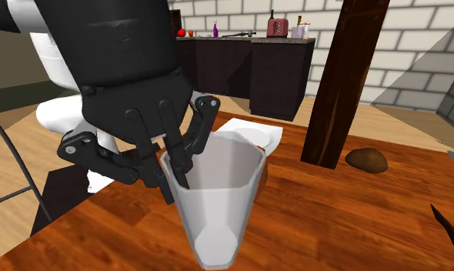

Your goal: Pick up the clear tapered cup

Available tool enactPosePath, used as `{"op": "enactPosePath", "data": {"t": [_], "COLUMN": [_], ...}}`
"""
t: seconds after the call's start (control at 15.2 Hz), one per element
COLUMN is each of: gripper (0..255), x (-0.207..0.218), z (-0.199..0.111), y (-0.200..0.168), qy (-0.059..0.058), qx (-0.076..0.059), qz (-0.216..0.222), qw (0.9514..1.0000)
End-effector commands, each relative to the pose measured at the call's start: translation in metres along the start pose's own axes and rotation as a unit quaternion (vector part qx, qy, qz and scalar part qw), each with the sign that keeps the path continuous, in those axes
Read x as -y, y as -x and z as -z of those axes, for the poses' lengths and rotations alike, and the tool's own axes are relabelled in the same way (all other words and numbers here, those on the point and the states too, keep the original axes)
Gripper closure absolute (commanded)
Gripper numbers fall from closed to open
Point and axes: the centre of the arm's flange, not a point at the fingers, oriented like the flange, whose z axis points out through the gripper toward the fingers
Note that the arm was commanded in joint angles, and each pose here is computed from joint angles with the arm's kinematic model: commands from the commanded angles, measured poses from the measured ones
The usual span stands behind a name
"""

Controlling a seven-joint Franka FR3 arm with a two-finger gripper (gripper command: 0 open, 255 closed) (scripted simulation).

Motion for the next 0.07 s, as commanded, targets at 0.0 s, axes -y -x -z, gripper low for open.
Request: {"op": "enactPosePath", "data": {"t": [0.0], "gripper": [255], "x": [0.0001], "z": [0.0031], "y": [0.0000], "qy": [0.000], "qx": [0.000], "qz": [0.000], "qw": [1.0000]}}
